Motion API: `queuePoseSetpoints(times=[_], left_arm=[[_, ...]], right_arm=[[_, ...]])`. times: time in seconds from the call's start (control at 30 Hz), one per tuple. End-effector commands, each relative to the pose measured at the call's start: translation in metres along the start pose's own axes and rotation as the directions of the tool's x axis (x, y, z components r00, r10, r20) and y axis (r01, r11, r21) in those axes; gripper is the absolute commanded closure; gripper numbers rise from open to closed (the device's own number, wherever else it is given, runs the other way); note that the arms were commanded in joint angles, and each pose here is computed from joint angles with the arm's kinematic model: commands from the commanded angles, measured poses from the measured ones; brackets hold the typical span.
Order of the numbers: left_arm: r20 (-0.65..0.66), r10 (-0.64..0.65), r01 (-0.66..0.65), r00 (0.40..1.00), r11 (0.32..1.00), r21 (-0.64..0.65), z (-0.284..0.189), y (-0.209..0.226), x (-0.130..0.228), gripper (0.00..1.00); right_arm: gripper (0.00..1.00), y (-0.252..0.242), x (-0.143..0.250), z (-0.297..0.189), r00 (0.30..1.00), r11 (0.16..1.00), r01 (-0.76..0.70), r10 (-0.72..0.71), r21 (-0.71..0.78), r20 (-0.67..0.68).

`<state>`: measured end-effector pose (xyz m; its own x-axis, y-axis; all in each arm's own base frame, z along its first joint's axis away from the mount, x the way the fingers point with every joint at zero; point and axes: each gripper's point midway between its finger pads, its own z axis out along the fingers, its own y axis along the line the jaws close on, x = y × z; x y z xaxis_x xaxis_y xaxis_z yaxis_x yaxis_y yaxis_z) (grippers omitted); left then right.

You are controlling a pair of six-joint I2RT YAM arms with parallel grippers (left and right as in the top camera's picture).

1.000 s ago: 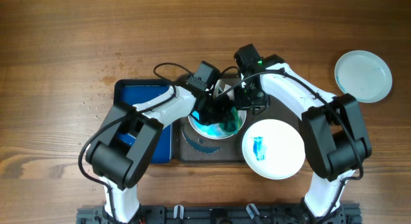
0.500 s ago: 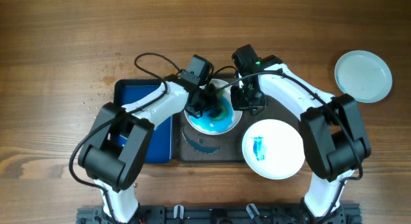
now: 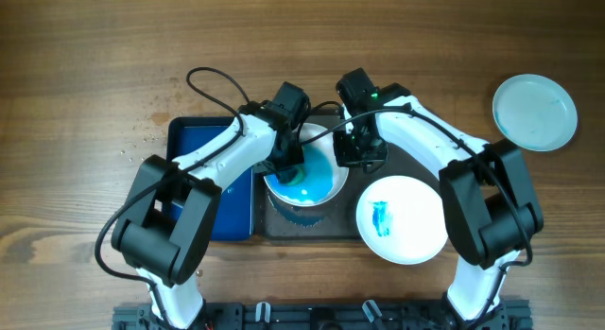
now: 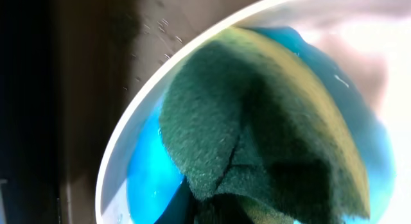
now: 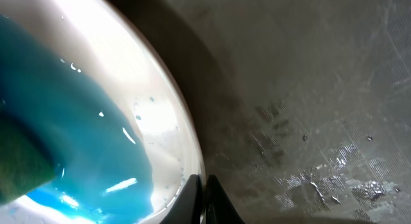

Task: Clean dirty plates on tray and stack at the side
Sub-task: 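Scrub the plate with the sponge while the right gripper holds the rim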

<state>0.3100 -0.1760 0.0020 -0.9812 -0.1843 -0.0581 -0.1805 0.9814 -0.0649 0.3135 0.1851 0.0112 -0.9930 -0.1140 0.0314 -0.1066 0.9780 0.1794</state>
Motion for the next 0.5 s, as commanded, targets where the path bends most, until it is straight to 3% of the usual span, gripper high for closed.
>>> queuePoseSetpoints(times=[0.0, 0.1, 0.23, 0.47], left_arm=[[-0.274, 0.257, -0.236, 0.927, 0.966, 0.107, 0.03, -0.005, 0.076, 0.96], [-0.311, 0.386, -0.292, 0.869, 0.905, 0.309, 0.021, -0.045, 0.107, 0.96], [-0.286, 0.458, -0.305, 0.842, 0.84, 0.449, 0.012, -0.083, 0.125, 0.96], [-0.227, 0.411, -0.227, 0.883, 0.797, 0.56, 0.004, -0.123, 0.115, 0.96]], right_arm=[[0.96, -0.02, -0.002, -0.003, 1.0, 0.997, -0.011, 0.01, 0.078, 0.018], [0.96, -0.02, -0.002, -0.003, 1.0, 0.997, -0.011, 0.01, 0.078, 0.019], [0.96, -0.02, -0.002, -0.003, 1.0, 0.997, -0.012, 0.01, 0.078, 0.019], [0.95, -0.02, -0.002, -0.003, 1.0, 0.997, -0.011, 0.01, 0.079, 0.018]])
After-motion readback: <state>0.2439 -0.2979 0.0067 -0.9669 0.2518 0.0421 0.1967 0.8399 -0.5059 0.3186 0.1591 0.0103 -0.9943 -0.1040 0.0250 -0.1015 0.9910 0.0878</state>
